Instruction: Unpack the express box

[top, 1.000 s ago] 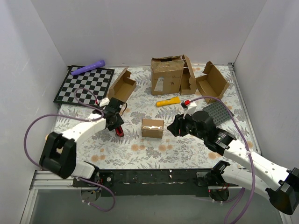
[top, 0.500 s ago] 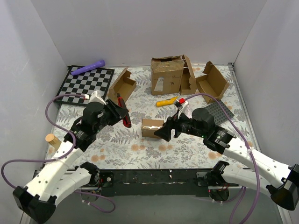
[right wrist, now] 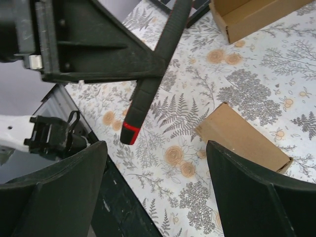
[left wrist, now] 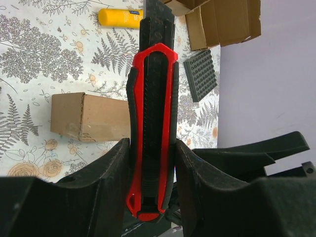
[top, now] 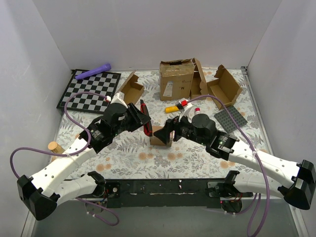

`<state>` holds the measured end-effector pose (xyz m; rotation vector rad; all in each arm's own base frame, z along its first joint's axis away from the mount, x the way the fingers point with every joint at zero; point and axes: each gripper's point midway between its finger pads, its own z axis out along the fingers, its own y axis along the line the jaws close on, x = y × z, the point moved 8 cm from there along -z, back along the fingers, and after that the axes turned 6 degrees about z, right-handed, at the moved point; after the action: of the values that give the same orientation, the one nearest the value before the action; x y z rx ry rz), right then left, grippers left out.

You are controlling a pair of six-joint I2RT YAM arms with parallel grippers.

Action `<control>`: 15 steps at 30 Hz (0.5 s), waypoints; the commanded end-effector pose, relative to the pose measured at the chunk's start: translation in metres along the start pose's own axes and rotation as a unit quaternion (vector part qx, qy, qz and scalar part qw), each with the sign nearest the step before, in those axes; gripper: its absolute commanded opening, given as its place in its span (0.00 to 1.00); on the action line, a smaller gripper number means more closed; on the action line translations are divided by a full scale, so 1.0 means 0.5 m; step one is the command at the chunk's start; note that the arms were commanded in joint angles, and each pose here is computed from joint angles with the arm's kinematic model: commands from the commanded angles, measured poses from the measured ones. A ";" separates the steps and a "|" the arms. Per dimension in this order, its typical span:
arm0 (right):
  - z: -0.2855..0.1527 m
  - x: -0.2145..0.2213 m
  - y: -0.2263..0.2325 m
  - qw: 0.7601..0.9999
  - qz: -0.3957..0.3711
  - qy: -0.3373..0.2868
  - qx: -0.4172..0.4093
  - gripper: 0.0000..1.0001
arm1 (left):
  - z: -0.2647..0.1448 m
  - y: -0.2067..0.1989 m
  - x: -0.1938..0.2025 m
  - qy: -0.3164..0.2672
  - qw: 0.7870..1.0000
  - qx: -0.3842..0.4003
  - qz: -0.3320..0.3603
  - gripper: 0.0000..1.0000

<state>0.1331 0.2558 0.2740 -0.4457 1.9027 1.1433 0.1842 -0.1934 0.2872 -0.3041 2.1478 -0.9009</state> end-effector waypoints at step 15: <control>0.067 -0.065 0.037 0.991 0.058 -0.116 -0.017 0.83 | -0.020 -0.032 -0.022 -0.046 0.998 0.043 -0.031 0.00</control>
<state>0.1509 0.2792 0.2747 -0.2731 1.8591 1.1545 0.1840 -0.1951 0.2973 -0.3461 2.0832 -0.9475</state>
